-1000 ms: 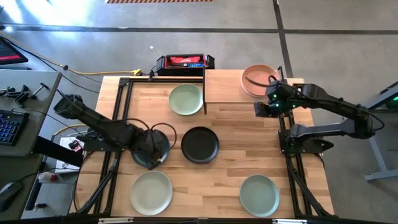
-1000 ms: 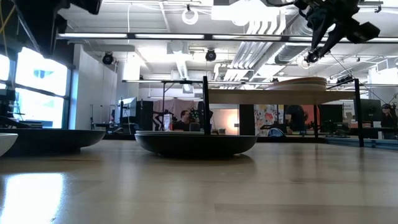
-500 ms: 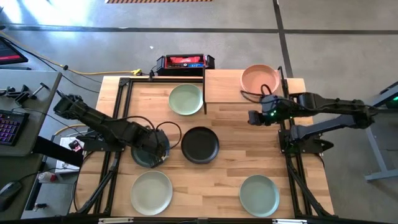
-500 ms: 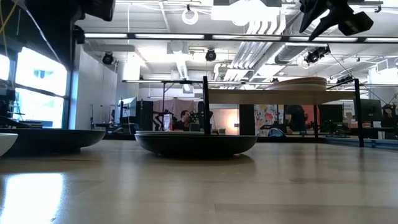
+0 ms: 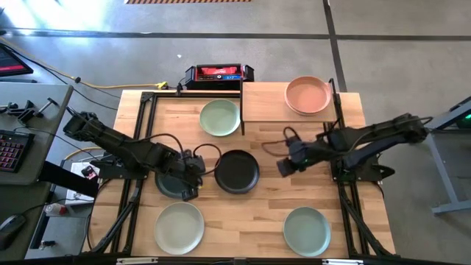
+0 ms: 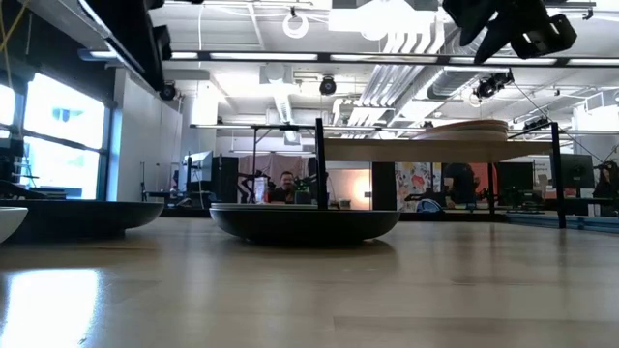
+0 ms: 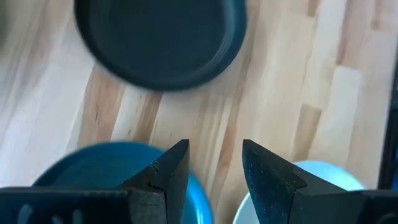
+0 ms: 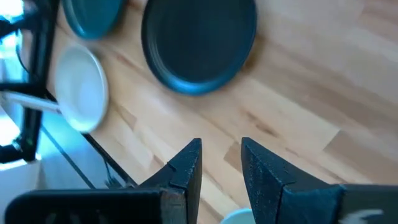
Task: Place and stack plates onto a shelf
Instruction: Stack the light blue plate on top of the orange plate on the shelf
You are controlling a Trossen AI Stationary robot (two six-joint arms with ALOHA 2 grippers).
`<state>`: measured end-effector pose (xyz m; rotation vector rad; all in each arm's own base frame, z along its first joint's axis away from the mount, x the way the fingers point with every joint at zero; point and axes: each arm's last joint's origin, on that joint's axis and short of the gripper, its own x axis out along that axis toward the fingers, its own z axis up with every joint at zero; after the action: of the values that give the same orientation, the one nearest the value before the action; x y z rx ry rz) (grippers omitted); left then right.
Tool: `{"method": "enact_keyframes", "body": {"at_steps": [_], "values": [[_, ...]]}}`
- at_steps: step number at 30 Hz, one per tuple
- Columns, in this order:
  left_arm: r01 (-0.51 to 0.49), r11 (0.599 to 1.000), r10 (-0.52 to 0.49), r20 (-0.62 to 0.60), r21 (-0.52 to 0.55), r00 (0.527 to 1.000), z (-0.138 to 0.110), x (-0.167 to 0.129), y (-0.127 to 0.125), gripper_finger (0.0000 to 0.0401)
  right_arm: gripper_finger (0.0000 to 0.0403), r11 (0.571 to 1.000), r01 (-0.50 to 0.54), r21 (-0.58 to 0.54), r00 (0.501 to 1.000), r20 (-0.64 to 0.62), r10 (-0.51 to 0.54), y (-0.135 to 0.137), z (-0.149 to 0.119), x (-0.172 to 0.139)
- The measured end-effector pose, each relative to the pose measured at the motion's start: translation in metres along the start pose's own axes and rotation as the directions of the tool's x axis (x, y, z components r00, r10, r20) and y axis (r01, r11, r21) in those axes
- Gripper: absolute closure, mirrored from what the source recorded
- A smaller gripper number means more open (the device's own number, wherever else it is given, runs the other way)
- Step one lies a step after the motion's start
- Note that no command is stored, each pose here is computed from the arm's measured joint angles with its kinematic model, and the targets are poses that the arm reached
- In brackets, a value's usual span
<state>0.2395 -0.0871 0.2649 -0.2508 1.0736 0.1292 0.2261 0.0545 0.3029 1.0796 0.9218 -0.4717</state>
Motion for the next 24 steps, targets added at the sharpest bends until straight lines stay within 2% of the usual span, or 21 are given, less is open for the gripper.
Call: {"method": "enact_keyframes", "body": {"at_steps": [13, 21, 24], "values": [[0.009, 1.0, -0.009, 0.036, -0.002, 0.999, 0.003, 0.0, -0.002, 0.0266, 0.0311, 0.988, 0.052, -0.146, 0.991, -0.113, -0.069, 0.014, -0.046, 0.031], [0.009, 1.0, -0.009, 0.036, -0.003, 0.999, 0.003, 0.0, -0.002, 0.0266, 0.0311, 0.961, 0.088, -0.263, 0.979, -0.157, -0.133, 0.016, -0.075, 0.046], [0.009, 1.0, -0.009, 0.036, -0.003, 0.999, 0.003, 0.0, -0.002, 0.0266, 0.0311, 0.938, 0.101, -0.333, 0.972, -0.168, -0.164, 0.015, -0.085, 0.053]]}}
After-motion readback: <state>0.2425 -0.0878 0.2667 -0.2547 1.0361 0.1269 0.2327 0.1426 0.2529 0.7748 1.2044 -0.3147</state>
